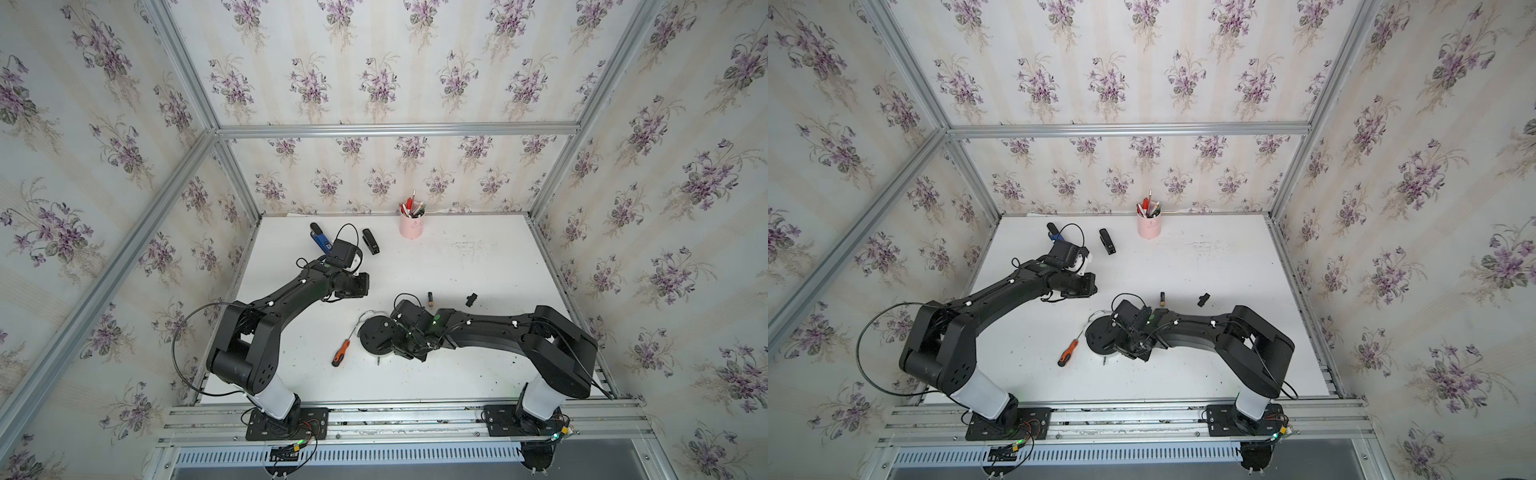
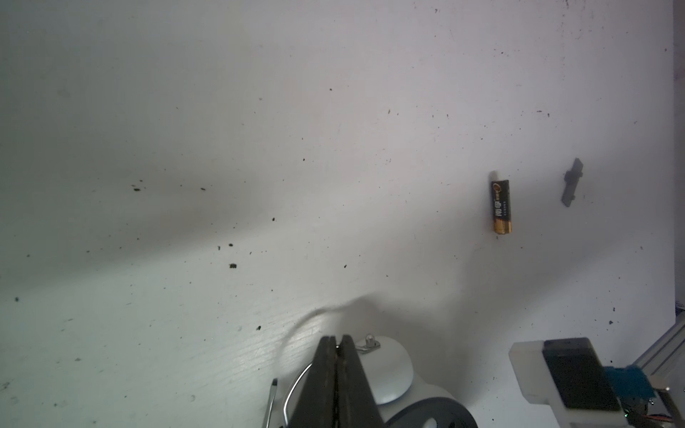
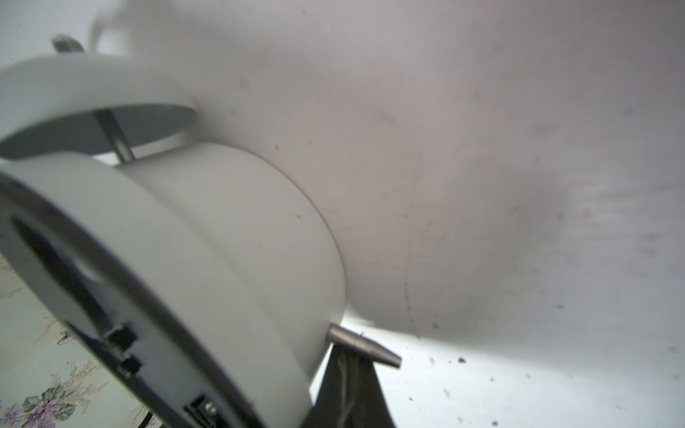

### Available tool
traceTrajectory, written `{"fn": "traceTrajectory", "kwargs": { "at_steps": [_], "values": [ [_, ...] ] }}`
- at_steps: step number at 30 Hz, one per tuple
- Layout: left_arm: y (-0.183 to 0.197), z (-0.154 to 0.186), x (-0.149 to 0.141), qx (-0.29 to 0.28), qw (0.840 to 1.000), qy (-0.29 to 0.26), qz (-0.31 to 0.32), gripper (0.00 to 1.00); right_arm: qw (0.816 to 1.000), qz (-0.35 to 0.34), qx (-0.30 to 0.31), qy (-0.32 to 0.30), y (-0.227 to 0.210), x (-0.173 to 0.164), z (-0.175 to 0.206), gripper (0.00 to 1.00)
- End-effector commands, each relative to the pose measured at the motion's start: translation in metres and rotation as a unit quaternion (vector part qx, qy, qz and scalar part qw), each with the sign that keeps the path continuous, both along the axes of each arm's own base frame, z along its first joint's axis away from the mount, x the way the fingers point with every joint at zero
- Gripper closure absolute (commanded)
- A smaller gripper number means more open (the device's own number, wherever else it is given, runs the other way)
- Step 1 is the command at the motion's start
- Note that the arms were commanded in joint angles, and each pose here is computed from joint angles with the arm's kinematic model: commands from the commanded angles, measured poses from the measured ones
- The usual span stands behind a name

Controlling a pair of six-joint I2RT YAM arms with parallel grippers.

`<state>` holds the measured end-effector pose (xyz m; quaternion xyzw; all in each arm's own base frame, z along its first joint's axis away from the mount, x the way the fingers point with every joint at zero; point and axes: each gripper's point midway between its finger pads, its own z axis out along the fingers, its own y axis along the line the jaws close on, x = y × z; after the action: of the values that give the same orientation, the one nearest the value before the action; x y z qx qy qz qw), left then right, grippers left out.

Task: Remove the battery from the alarm
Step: Adjust the alarm at the center of the board.

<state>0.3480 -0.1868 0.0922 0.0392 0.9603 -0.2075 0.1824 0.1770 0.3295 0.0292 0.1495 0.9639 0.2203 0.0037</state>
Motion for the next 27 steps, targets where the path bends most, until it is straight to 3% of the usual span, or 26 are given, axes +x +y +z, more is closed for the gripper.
{"fn": "traceTrajectory", "kwargs": {
  "at_steps": [1, 18, 22, 27],
  "values": [
    [-0.003, -0.001, -0.002, -0.009, 1.000, -0.003, -0.008, 0.91, 0.999, 0.006, -0.031, -0.026, -0.017, 0.018, -0.001, 1.00],
    [0.008, -0.006, -0.019, 0.001, 1.000, 0.002, 0.007, 0.91, 0.997, 0.039, -0.022, -0.064, -0.007, 0.105, 0.008, 1.00],
    [0.014, 0.007, -0.021, 0.001, 1.000, -0.012, 0.017, 0.90, 0.996, 0.056, 0.001, -0.071, -0.002, 0.120, 0.014, 1.00],
    [0.014, 0.035, -0.023, -0.013, 0.999, -0.035, 0.021, 0.83, 0.995, 0.047, -0.019, -0.081, -0.028, 0.128, 0.031, 0.92]
  ]
}}
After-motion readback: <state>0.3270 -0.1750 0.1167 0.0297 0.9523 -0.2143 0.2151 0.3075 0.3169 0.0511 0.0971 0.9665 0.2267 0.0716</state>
